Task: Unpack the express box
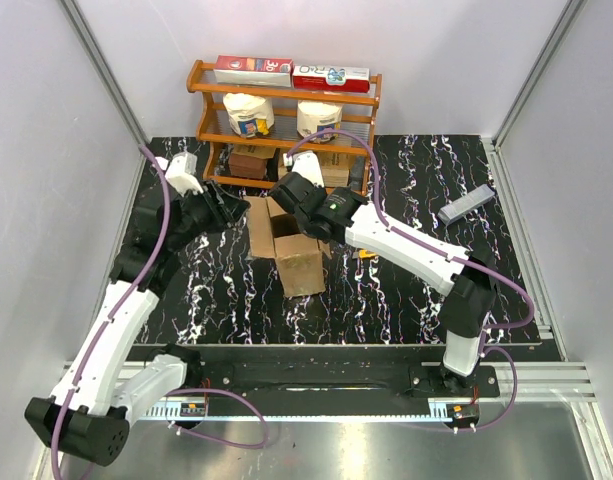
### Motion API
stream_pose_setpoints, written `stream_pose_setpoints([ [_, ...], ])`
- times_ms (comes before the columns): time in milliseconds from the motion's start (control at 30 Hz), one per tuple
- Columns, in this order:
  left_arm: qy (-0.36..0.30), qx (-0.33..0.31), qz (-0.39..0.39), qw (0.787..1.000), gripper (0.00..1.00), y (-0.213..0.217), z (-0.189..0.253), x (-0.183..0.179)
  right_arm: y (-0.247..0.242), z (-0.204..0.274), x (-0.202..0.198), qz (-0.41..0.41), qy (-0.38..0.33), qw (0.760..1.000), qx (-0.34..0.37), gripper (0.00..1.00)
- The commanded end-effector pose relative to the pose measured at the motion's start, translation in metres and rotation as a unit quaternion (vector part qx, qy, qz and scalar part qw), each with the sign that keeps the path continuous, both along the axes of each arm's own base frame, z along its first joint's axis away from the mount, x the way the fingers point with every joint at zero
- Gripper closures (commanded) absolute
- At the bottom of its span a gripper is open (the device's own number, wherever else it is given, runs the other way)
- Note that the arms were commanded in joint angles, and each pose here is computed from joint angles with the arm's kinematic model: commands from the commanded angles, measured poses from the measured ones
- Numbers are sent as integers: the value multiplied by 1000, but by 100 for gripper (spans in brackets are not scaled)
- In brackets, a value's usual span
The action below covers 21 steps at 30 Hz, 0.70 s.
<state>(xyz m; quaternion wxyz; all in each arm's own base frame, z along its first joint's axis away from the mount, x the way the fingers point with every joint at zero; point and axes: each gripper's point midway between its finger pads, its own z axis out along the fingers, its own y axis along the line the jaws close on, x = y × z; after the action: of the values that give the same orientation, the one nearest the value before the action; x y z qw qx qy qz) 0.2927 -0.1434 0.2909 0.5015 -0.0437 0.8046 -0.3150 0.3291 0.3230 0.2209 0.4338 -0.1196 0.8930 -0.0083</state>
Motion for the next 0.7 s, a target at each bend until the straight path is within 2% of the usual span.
stream_pose_setpoints([
  [0,-82,-5,-34,996,53,-11,48,-10,3,13,0,-15,-18,999,24,100],
  [100,-69,-6,-53,996,52,-25,35,-12,4,9,0,-16,-15,999,23,100],
  [267,-33,3,-70,997,45,-54,-2,-15,4,4,-1,-19,-10,1000,22,100],
  [500,35,78,35,996,41,-27,-51,-1,5,-4,-4,-19,1,1000,24,100],
  [667,38,90,66,993,35,-14,-58,-3,5,-7,-5,-19,4,1000,23,100],
])
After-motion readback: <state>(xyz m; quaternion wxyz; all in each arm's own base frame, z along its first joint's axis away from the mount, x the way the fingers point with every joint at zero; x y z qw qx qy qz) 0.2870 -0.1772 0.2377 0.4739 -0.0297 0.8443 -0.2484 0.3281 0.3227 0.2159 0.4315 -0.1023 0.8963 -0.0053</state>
